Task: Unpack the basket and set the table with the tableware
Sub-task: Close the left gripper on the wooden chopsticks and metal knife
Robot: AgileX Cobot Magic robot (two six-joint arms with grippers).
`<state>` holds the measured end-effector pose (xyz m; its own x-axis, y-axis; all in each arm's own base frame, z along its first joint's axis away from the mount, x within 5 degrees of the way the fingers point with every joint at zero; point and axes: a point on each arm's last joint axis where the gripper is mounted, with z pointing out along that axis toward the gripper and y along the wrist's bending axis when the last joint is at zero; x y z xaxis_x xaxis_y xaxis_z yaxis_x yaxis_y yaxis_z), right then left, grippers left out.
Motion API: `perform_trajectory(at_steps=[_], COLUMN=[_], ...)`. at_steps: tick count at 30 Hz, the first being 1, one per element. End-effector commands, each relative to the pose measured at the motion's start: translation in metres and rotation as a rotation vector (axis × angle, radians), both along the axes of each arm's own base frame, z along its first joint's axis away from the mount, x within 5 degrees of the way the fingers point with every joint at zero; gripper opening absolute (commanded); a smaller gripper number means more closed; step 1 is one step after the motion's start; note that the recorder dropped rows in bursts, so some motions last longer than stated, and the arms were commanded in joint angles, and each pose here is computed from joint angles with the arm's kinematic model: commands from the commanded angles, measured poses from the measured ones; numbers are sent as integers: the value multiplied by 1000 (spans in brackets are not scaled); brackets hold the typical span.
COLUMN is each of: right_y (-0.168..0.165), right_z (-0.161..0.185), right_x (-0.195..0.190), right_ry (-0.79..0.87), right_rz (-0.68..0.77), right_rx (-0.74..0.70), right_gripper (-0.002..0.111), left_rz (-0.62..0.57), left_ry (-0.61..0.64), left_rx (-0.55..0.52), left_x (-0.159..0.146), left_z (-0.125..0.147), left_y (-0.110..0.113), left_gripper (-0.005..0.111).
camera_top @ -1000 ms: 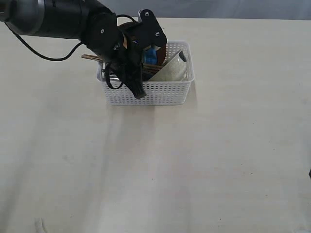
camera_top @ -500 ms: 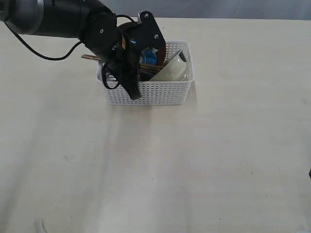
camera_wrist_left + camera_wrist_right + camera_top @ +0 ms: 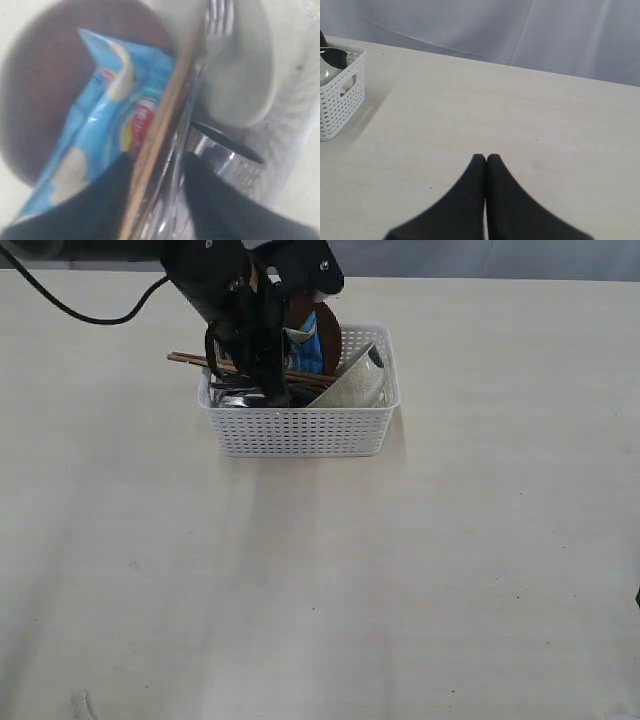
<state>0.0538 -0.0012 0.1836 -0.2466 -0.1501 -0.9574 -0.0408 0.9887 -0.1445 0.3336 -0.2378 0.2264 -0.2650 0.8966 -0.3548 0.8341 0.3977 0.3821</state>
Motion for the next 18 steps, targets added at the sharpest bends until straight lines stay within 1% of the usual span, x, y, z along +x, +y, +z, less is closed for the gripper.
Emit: perform_trajectory(at_steps=[1,3,4,5,6,8,10,12,13,15,18], right_y=[0,0,0,0,0,0,0,0,0,0,0], right_z=[-1,-1,-1,-1,-1,-1,-1,-1,-1,-1,-1], right_x=[0,0,0,0,0,0,0,0,0,0,0], right_ry=[-4,-4,-4,-4,-4,-4,-4,-4,-4,-4,-4], right_rz=[-5,-5,-5,-5,-5,-5,-5,-5,-5,-5,-5], right_rx=[-5,-5,-5,-5,-5,-5,-5,-5,-5,-5,-5], right_gripper=[0,0,0,0,0,0,0,0,0,0,0], left_rz=[109,183,193,195,195,205,210,179,153,63,-43], left_ry=[87,138,165,190,205,229,231,207,194,187,218], left_rx=[52,57,58,74,93,106,118,150,182,248,316], left_x=[0,4,3,4,4,5,7,10,11,14,13], left_z=[25,34,38,41,44,50,53,54,52,46,31], left_y=[5,8,7,7,7,6,6,7,8,8,8], left_gripper=[55,41,36,32,31,34,43,52,53,54,54])
